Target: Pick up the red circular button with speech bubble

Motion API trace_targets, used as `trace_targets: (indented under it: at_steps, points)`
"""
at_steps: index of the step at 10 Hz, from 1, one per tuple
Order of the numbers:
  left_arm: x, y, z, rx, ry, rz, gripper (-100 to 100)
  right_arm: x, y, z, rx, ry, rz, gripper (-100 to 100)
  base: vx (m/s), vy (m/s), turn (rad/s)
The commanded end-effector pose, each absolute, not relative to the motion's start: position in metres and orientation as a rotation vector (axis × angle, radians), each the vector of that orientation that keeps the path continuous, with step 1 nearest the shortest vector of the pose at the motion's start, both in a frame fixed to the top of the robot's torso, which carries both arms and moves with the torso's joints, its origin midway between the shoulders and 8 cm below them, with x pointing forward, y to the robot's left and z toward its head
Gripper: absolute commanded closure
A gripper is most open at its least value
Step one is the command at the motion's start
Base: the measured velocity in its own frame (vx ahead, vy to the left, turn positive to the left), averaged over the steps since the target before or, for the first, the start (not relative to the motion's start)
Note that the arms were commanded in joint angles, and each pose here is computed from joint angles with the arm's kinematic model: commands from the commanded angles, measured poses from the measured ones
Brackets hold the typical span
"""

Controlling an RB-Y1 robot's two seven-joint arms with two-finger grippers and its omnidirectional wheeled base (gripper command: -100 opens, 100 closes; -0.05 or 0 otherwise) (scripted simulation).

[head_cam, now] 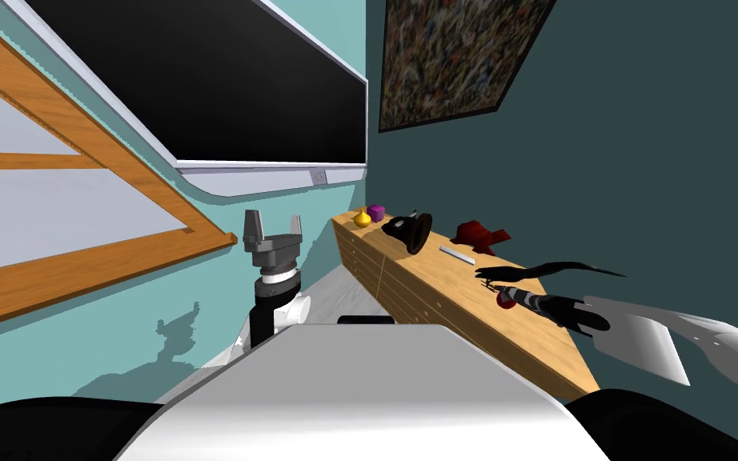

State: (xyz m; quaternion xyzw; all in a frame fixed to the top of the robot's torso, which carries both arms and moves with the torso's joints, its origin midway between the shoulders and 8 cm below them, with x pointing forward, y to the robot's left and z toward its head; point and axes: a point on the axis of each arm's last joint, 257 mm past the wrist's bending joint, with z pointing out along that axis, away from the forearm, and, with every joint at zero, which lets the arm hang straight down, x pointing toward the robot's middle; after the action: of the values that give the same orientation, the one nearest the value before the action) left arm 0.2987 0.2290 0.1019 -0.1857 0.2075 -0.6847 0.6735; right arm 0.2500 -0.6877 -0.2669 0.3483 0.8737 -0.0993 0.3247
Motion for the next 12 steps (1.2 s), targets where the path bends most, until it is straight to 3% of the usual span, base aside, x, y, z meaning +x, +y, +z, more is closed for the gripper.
trace_targets:
  at_steps: [1,5,6,7,11,12]
  points:
    - [0.299,0.229,0.102,-0.418,0.467,-1.541,0,0.250,-0.688,-0.267,0.913,2.291,-0.260,100,0.000,0.000,0.000]
    - [0.299,0.229,0.102,-0.418,0.467,-1.541,0,0.250,-0.688,-0.267,0.914,2.291,-0.262,100,0.001,0.000,0.000]
    - [0.299,0.229,0.102,-0.418,0.467,-1.541,0,0.250,-0.688,-0.267,0.914,2.291,-0.262,0,0.000,0.000,0.000]
    - [0.299,0.229,0.102,-0.418,0.467,-1.541,0,0.260,-0.684,-0.261,0.901,2.294,-0.255,100,-0.026,0.006,-0.116]
    - [0.299,0.229,0.102,-0.418,0.467,-1.541,0,0.275,-0.676,-0.254,0.882,2.300,-0.247,100,-0.042,0.009,-0.066]
    - [0.299,0.229,0.102,-0.418,0.467,-1.541,0,0.276,-0.676,-0.254,0.882,2.300,-0.247,0,0.000,0.000,0.000]
